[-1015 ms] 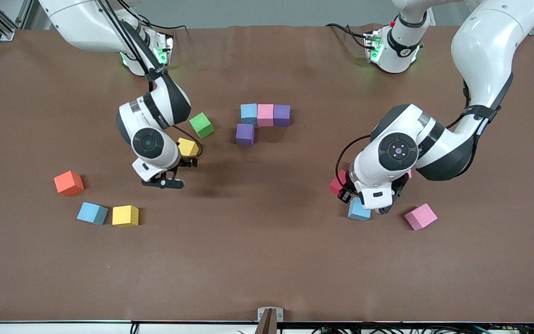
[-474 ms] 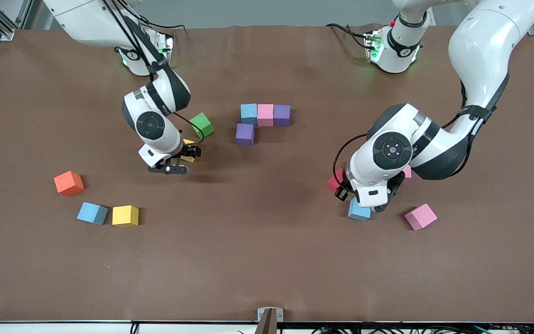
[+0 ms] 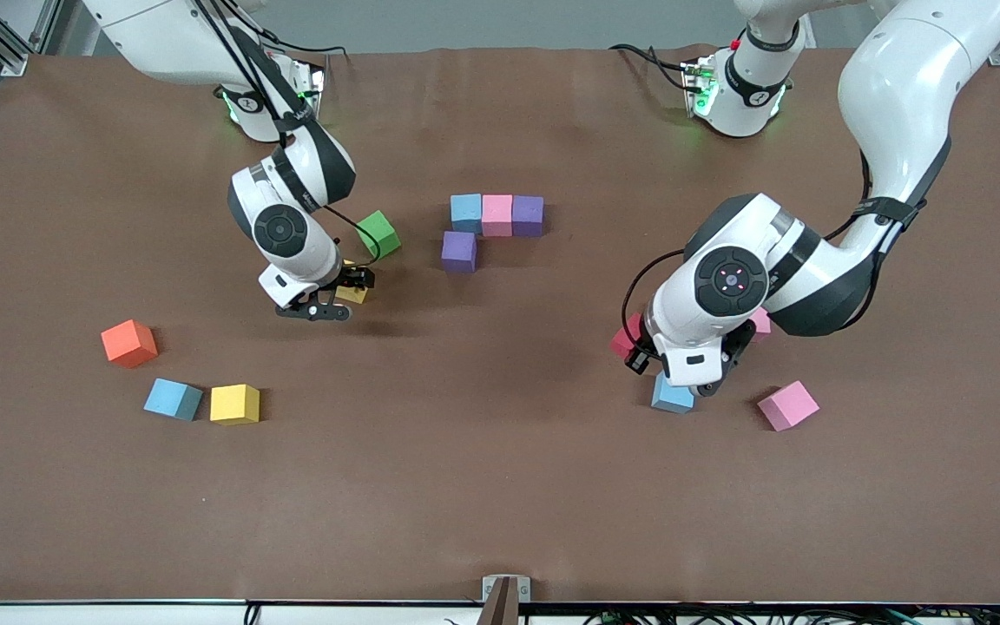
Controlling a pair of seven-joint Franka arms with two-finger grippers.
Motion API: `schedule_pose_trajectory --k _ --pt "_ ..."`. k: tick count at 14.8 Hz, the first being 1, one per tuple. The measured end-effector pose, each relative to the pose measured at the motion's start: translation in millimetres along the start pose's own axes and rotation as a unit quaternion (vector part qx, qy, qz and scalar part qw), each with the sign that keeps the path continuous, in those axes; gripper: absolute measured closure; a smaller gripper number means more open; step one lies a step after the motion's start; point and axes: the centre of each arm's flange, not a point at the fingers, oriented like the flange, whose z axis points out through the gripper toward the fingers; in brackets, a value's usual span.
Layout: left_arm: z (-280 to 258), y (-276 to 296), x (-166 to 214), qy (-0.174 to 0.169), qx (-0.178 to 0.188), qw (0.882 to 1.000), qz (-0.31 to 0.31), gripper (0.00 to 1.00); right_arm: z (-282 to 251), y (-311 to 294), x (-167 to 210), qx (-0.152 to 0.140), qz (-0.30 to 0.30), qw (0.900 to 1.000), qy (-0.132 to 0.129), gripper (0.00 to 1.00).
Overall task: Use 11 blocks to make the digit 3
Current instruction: 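Grasp the yellow cube with the right gripper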
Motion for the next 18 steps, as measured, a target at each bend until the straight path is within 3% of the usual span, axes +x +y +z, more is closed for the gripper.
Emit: schedule_pose_trajectory --k 8,9,11,13,18 --pt "1.9 0.3 -0.4 -0.001 0.001 1.000 0.007 0.50 3.7 -1.2 -3.9 0.006 0.006 1.000 -0.006 0.02" --pt "2.0 0.3 -0.5 -0.001 0.001 1.000 0.007 0.50 3.8 -1.4 -4.0 0.006 0.006 1.000 -0.006 0.12" --pt "2.0 0.3 -0.4 -0.001 0.001 1.000 0.007 0.50 3.9 -1.5 -4.2 0.007 0.006 1.000 -0.006 0.16" --pt "2.1 0.3 -0.4 -0.001 0.001 1.000 0.007 0.50 2.7 -1.8 -4.1 0.009 0.009 1.000 -0.007 0.36" --pt "5.5 0.6 0.2 -0.004 0.003 1.000 0.007 0.50 -2.0 -3.1 -1.8 0.013 0.010 1.000 -0.002 0.43"
